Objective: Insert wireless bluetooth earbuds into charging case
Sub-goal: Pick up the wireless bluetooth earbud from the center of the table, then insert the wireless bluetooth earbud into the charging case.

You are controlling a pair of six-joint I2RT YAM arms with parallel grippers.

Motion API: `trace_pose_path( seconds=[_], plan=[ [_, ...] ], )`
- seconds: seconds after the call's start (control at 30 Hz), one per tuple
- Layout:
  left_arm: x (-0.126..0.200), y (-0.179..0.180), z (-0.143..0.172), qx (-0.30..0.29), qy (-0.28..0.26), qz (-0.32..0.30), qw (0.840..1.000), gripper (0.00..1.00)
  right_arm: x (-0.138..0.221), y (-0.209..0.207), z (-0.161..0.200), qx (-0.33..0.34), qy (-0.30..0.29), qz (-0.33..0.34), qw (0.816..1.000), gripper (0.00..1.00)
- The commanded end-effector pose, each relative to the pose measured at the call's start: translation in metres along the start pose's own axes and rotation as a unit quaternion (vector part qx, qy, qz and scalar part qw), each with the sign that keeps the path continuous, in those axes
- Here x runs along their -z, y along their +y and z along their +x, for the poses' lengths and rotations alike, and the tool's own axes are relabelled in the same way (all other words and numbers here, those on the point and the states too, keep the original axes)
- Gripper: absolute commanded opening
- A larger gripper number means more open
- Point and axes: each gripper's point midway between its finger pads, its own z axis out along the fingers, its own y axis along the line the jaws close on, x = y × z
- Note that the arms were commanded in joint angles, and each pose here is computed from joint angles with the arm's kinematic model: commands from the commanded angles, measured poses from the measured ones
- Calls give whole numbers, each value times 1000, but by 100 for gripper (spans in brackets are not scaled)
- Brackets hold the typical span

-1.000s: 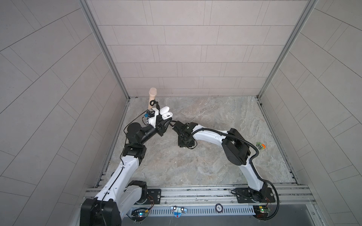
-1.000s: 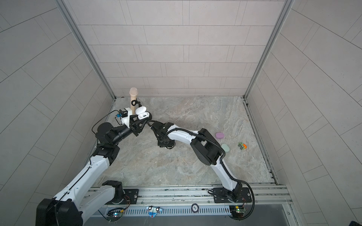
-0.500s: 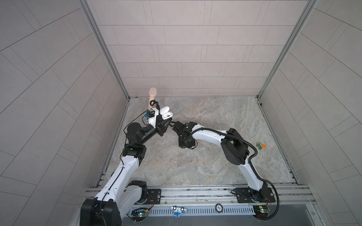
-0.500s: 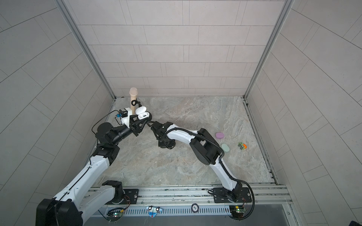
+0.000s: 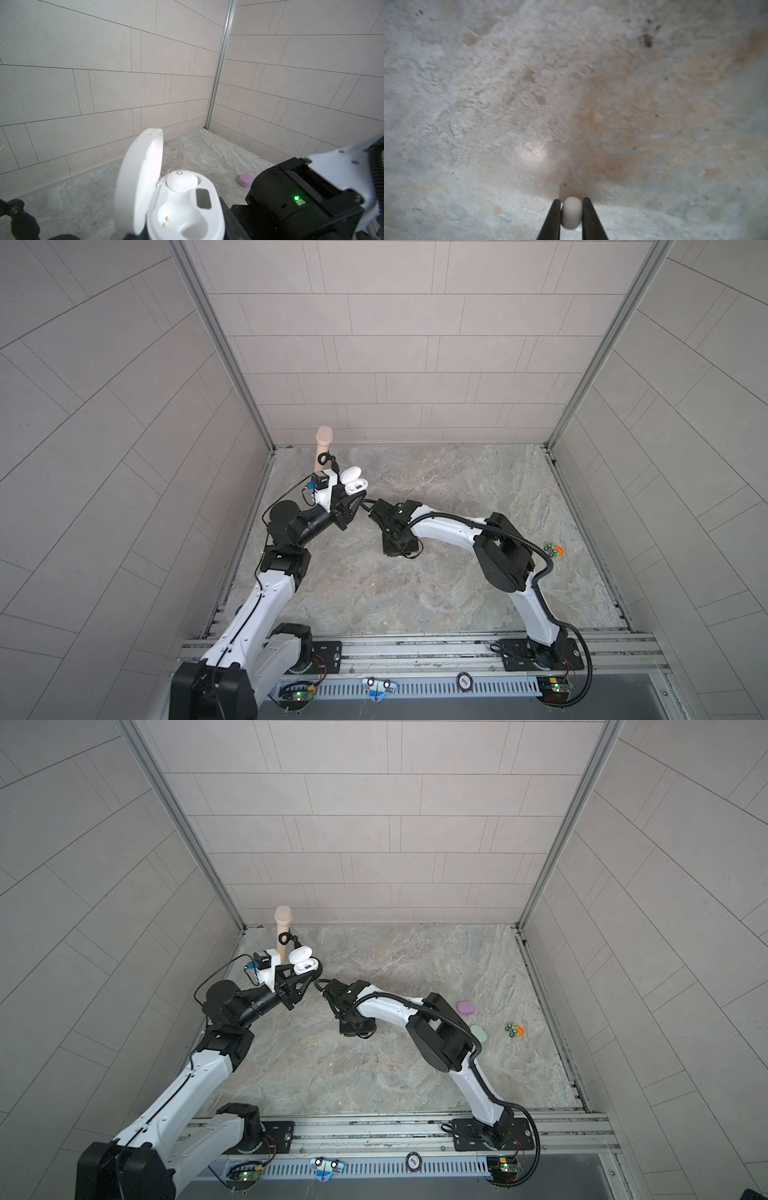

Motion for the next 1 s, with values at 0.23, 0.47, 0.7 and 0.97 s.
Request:
trace_pose_path(
  seconds=[0.23, 0.47, 0.7, 0.97],
  plan=[
    [-10, -30, 0, -7, -2, 53, 999, 19, 87, -35, -13, -27, -75, -44, 996, 9],
    [-23, -54, 5, 1, 5, 95, 995, 20, 161, -44, -22, -17, -155, -114, 981, 10],
    [-39, -85, 9, 6, 4, 140, 990, 21, 232, -70, -16, -38, -219, -179, 958, 10],
    [-52, -130, 15, -9, 13, 205, 979, 21, 303, -72, -7, -26, -304, -280, 910, 11]
  ],
)
